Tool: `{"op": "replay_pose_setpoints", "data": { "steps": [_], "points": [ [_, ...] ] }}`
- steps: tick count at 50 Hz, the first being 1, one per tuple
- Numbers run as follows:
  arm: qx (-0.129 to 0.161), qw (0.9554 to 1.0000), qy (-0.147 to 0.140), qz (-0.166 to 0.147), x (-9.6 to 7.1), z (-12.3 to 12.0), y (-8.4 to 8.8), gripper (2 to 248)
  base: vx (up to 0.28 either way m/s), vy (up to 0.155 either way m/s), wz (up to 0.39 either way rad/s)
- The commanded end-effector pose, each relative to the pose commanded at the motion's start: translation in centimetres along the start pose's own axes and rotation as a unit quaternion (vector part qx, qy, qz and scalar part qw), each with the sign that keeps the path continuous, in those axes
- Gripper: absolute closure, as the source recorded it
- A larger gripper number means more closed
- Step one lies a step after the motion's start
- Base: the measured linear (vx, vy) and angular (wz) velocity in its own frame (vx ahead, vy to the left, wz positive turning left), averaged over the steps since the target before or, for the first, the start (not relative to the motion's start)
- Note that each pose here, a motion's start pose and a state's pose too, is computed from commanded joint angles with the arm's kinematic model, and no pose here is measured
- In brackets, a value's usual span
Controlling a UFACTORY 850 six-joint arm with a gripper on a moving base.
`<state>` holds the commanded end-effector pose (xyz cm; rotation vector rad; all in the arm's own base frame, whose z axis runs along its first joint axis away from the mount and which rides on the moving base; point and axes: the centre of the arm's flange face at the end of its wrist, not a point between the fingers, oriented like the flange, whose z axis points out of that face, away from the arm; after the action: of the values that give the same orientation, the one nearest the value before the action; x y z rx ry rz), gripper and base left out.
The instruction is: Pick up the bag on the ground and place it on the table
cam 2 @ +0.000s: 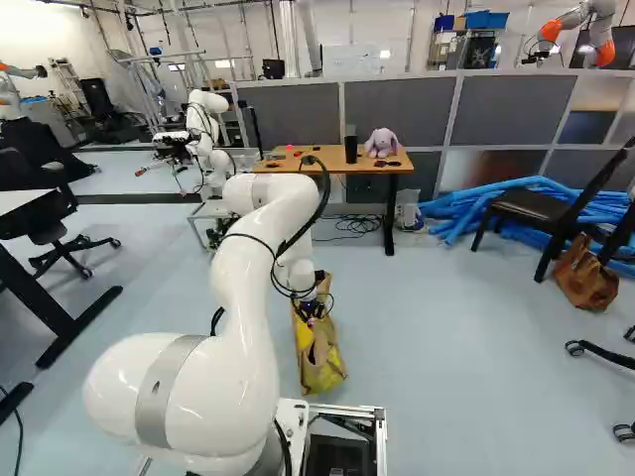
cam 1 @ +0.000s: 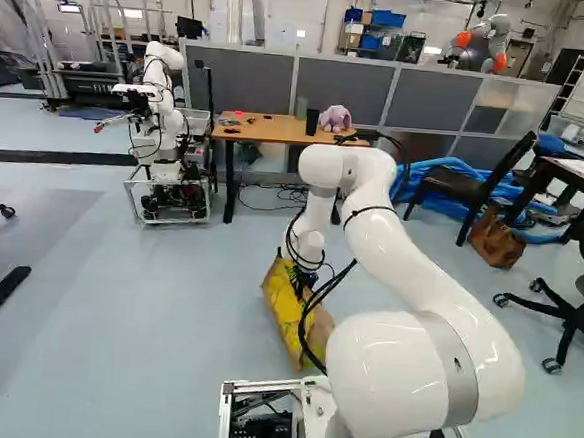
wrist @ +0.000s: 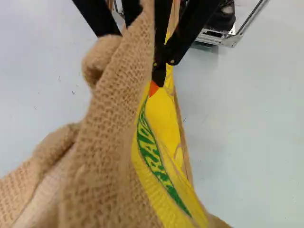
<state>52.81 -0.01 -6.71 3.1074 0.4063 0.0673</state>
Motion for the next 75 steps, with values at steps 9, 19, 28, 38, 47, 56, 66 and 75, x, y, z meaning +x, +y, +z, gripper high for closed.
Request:
{"op": "replay_pose_setpoints", "data": {
  "steps": [9, 19, 28, 38, 47, 56, 66, 75],
  "points": [
    [-0.001, 1.0000, 0.004, 0.000, 0.2, -1.4, 0.1, 229, 0.000, 0.000, 0.000],
    [-0.003, 0.9999, 0.010, 0.000, 0.5, -2.9, 0.2, 229, 0.000, 0.000, 0.000],
    [-0.004, 0.9999, 0.017, 0.000, 0.9, -4.2, 0.2, 229, 0.000, 0.000, 0.000],
    [-0.006, 0.9997, 0.022, 0.000, 1.3, -5.7, 0.3, 229, 0.000, 0.000, 0.000],
    [-0.007, 0.9996, 0.026, 0.000, 1.6, -7.1, 0.4, 229, 0.000, 0.000, 0.000],
    [-0.006, 0.9997, 0.024, 0.000, 1.9, -8.4, 0.5, 229, 0.000, 0.000, 0.000],
    [-0.004, 0.9998, 0.018, 0.000, 2.2, -9.9, 0.6, 229, 0.000, 0.000, 0.000],
    [-0.002, 0.9999, 0.013, 0.000, 2.5, -11.2, 0.7, 229, 0.000, 0.000, 0.000]
  ]
}}
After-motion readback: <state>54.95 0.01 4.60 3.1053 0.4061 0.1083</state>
